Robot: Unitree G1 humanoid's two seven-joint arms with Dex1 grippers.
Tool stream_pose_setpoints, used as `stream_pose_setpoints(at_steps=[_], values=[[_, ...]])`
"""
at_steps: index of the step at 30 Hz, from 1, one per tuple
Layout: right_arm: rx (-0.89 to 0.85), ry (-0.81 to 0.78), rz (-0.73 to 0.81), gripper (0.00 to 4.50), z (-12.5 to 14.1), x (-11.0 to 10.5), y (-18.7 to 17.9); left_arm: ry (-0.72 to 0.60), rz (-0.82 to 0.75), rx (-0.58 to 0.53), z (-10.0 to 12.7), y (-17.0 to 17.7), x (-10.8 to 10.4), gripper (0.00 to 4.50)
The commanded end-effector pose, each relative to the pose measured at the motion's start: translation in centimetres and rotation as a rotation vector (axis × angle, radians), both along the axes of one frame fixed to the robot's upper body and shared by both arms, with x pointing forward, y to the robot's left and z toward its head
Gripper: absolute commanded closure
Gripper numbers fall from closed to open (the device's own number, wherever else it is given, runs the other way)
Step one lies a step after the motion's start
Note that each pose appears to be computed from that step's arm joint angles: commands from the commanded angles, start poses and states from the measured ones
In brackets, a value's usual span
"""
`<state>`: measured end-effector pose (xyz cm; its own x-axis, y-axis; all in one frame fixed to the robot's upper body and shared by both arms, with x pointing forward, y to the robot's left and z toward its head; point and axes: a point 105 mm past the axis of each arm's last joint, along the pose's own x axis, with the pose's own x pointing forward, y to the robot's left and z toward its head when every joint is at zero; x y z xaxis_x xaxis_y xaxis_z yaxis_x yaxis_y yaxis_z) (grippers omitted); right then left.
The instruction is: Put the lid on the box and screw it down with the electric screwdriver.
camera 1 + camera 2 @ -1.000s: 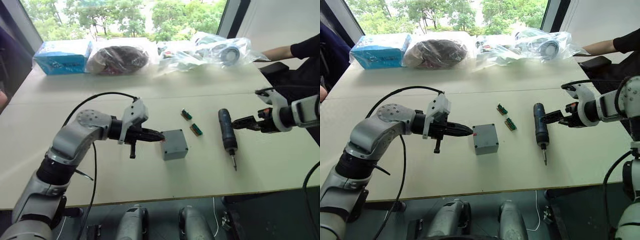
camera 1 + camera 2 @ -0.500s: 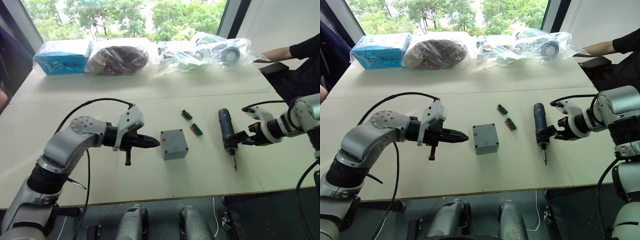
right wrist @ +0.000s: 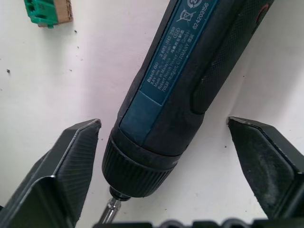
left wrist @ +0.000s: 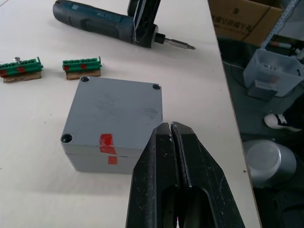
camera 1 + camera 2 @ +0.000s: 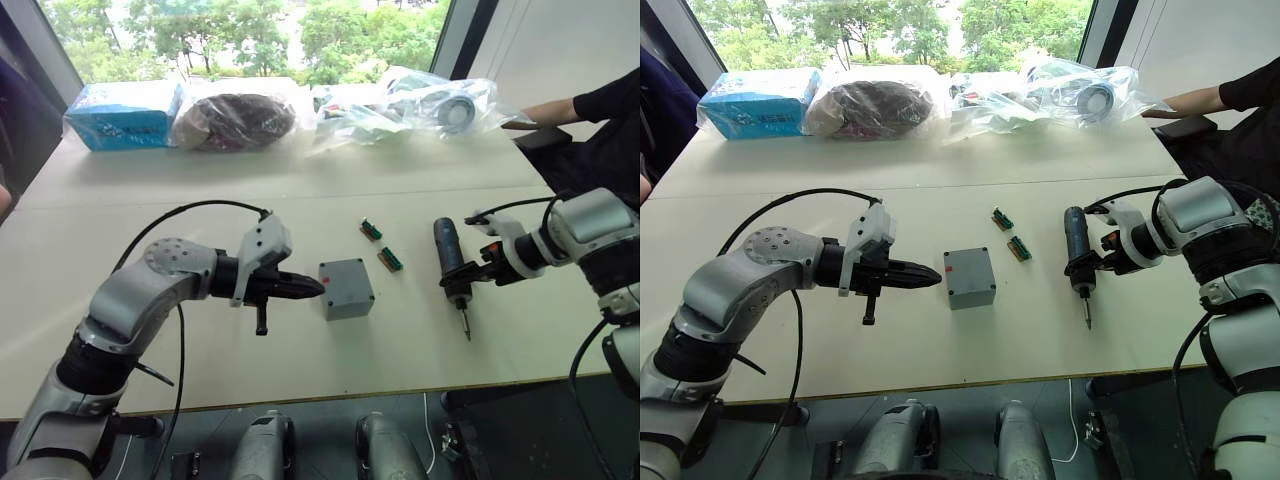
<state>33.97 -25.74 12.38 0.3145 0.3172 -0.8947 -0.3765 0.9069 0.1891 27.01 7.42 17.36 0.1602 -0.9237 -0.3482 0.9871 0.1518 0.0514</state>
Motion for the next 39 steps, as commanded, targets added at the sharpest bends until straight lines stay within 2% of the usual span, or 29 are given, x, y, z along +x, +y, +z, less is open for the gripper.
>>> stream_pose_setpoints(at_steps=[1,4,8,13,15,17,20,21,25,29,35,39], values=[[-0.045,0.052,0.033,1.67,-1.9,-0.3,0.4,-0.030,-0.014,-0.021,0.8,-0.3,-0.1,4.50],[-0.046,0.018,0.004,2.68,-1.3,0.4,0.5,-0.032,-0.012,-0.025,0.9,-0.3,0.1,4.50],[0.008,-0.073,-0.091,2.72,0.9,1.5,0.3,-0.031,-0.015,-0.020,0.7,-0.1,0.6,4.50],[0.042,-0.330,-0.118,2.72,6.0,3.0,0.3,-0.033,-0.021,-0.017,0.7,0.1,1.4,4.50],[0.221,-0.536,-0.068,2.72,10.2,3.2,2.8,-0.036,-0.015,-0.016,0.7,0.2,2.1,4.50],[0.369,-0.721,-0.026,2.72,13.6,2.5,4.5,-0.037,-0.013,-0.020,0.7,0.2,2.4,4.50],[0.565,-1.142,0.035,2.72,18.3,-0.4,7.0,-0.033,-0.017,-0.027,0.5,0.1,2.4,4.50],[0.622,-1.229,0.027,2.72,18.7,-1.6,7.7,-0.032,-0.019,-0.027,0.3,-0.2,2.5,4.50],[0.788,-1.282,-0.018,2.72,18.1,-3.6,10.0,-0.032,-0.033,-0.028,0.1,-0.9,2.8,4.50],[0.790,-1.315,0.015,2.72,15.7,-4.9,13.2,-0.067,-0.061,-0.014,0.3,-2.0,3.6,4.50],[0.720,-1.325,0.012,2.72,12.5,-4.8,15.5,-0.095,-0.104,0.026,-0.3,-3.0,3.8,4.50],[0.664,-1.367,0.004,2.72,11.6,-4.3,15.9,-0.097,-0.119,0.081,-1.6,-3.1,3.9,4.50]])
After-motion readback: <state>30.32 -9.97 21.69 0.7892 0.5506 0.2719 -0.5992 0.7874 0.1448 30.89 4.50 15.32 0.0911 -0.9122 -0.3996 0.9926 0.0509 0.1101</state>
